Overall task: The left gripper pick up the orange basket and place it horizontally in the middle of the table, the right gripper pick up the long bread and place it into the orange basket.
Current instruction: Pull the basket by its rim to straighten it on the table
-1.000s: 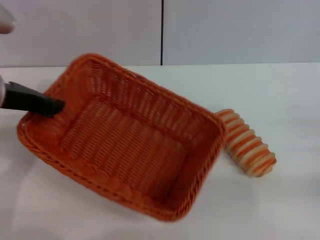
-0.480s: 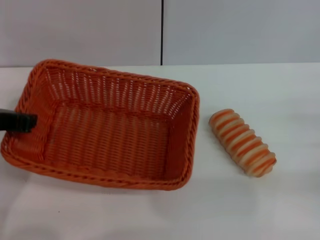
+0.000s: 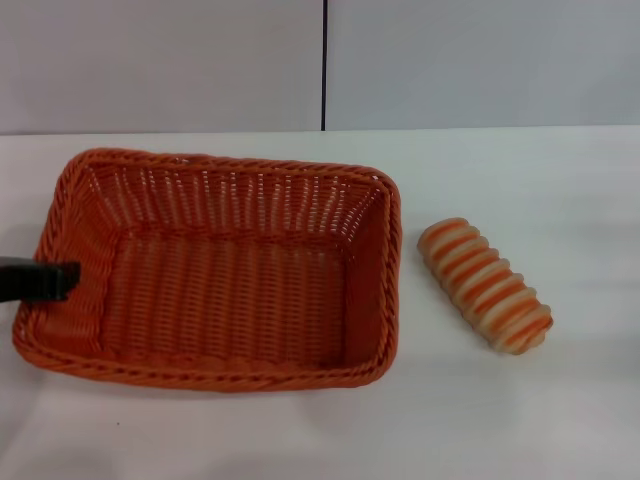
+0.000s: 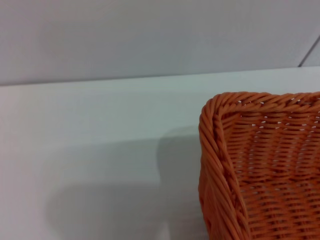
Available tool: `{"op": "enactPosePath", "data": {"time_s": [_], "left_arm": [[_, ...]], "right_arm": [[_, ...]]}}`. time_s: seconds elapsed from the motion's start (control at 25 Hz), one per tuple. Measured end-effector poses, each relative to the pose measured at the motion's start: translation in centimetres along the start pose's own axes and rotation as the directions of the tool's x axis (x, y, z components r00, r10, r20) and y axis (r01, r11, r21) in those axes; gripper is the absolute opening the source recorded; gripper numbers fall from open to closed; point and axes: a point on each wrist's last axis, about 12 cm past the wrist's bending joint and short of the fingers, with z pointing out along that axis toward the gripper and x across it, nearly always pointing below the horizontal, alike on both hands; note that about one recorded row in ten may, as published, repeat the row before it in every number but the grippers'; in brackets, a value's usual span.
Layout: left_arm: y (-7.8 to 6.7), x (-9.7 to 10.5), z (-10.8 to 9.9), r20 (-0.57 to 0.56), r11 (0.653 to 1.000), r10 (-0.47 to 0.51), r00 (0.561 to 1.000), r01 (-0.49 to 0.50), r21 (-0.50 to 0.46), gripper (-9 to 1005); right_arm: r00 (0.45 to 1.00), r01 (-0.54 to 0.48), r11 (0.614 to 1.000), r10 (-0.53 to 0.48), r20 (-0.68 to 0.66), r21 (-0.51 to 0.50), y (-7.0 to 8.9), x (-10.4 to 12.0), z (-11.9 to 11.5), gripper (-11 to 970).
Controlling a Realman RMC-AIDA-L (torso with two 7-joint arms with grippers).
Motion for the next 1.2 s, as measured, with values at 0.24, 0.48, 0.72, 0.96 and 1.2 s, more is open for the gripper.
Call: {"op": "enactPosePath", "data": {"time_s": [0.24,0.48,0.72,0.96,1.2], "left_arm": [[-0.7,0.9,0.1,-0.010,0.999,-0.015,1.000,0.016,0.042,164],[-0.9,1.1,0.1,-0.021,0.999,-0.011,1.000,0.012,0.053,187],[-0.8,1.1,0.1,-0.019,0.999,-0.013,1.000,0.014,0.052,210],[0.1,0.9,0.1,-0.027,0.994,-0.075,0.997,0.077,0.081,233],[1.1,0.8,-0.2,-0.024,0.987,-0.127,0.992,0.129,0.095,256]], "right_arm": [[1.000,0.000,1.000,0.000,0.000,-0.002,0.0,0.0,0.0,587],[1.000,0.000,1.000,0.000,-0.014,0.002,0.0,0.2,0.0,587],[1.000,0.000,1.000,0.000,-0.019,0.004,0.0,0.2,0.1,588],[1.000,-0.003,1.000,0.003,-0.020,0.005,0.0,0.3,0.0,588],[1.000,-0.006,1.000,0.007,-0.023,0.006,0.1,0.3,-0.1,588]]}}
